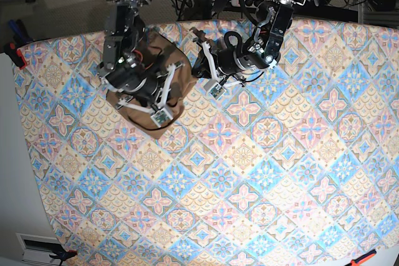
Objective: Layout the t-shirt on the table in an organized manner, then fold the t-shirt properly
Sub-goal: 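Bring both grippers together on the bundle and press it flat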
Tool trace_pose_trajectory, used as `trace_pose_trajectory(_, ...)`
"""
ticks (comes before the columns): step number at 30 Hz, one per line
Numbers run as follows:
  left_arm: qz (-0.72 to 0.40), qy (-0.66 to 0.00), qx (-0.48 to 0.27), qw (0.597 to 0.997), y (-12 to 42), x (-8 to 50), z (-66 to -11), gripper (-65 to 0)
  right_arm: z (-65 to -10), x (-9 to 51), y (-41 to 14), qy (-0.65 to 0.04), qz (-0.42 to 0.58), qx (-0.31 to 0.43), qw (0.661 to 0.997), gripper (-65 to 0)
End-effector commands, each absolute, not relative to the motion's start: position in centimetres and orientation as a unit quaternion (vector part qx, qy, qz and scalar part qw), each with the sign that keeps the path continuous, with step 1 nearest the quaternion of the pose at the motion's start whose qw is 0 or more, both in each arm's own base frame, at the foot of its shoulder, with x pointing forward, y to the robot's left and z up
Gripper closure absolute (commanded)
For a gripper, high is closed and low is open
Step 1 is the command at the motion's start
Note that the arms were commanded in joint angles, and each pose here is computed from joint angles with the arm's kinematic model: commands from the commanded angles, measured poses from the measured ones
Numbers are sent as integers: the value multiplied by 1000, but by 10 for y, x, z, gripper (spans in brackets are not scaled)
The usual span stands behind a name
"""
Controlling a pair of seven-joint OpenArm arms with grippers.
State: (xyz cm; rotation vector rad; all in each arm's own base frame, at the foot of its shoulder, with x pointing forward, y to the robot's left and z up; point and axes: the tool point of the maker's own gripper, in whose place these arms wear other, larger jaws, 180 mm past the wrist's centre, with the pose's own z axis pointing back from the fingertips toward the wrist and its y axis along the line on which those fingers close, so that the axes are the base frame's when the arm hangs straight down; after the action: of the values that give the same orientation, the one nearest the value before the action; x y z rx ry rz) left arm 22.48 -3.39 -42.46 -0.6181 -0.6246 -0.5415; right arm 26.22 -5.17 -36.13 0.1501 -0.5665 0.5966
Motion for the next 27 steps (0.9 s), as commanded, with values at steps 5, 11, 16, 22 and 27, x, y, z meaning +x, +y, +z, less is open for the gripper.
trace_pose_trajectory(5,-267,-288,-282,875,-31,223,-429,0,-362,248,-27,-275,316,99,903,0)
trace_pose_trajectory(11,-267,-287,-283,875,-31,221,-430,0,-369,237,-27,-261,316,104,906,0)
trace_pose_trajectory(16,-268,-287,-284,875,-32,219,-429,0,-377,225,-27,-246,316,109,910,0)
trace_pose_trajectory(22,-268,-287,-284,875,-32,219,-429,0,-384,213,-26,-232,315,114,913,0)
trace_pose_trajectory(27,-268,-286,-286,874,-34,219,-429,0,-384,213,-28,-231,313,113,914,0)
